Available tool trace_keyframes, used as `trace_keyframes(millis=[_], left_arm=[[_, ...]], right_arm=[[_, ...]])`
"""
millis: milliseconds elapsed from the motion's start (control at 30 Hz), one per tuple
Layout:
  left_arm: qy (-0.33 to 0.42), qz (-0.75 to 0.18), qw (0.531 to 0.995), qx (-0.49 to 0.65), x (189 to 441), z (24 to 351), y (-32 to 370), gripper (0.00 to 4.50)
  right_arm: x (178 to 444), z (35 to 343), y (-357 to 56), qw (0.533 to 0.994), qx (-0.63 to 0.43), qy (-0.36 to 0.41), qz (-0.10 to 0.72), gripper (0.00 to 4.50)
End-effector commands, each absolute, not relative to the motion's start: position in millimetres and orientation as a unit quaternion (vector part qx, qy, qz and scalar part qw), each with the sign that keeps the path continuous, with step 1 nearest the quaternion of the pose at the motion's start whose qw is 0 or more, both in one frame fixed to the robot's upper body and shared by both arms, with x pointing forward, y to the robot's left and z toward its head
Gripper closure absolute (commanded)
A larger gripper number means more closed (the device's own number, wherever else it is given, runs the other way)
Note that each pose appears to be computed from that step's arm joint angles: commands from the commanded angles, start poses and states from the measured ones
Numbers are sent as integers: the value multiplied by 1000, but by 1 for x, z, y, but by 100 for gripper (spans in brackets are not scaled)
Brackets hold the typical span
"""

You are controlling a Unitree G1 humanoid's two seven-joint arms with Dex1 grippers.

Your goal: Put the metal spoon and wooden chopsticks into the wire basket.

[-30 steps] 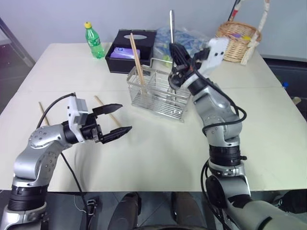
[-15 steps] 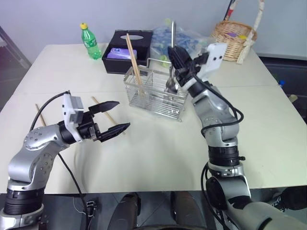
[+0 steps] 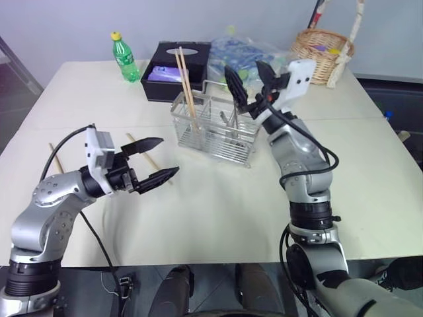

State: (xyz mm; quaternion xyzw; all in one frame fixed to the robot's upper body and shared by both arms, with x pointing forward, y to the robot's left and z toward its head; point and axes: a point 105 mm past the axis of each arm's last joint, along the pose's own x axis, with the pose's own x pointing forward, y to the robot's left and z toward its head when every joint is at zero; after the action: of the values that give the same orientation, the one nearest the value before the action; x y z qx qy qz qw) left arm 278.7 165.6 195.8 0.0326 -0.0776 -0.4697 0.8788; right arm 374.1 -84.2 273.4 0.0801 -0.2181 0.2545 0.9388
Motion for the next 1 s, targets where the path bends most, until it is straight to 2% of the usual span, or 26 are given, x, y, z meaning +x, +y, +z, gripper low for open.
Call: trace_keyframes(millis=[33, 267, 400, 567, 800, 1000], left_arm=[[-116, -404, 906, 54, 289, 206, 184, 0], [-131, -299, 945, 37, 308, 196, 205, 0], [-126, -233, 964, 26, 321, 182, 214, 0], [-107, -190, 976, 20, 333, 161, 216, 0], [-85, -176, 981, 10, 343, 139, 212, 0], [-43, -129, 991, 16, 356, 116, 218, 0]], right_arm=[[359, 300, -95, 929, 53, -258, 259, 3], [338, 289, -128, 943, -32, -192, 269, 3], [318, 284, -151, 946, -67, -156, 277, 3], [294, 269, -161, 943, -85, -107, 303, 3], [259, 247, -171, 926, -112, -54, 356, 3], [233, 234, -166, 889, -153, -41, 429, 3]])
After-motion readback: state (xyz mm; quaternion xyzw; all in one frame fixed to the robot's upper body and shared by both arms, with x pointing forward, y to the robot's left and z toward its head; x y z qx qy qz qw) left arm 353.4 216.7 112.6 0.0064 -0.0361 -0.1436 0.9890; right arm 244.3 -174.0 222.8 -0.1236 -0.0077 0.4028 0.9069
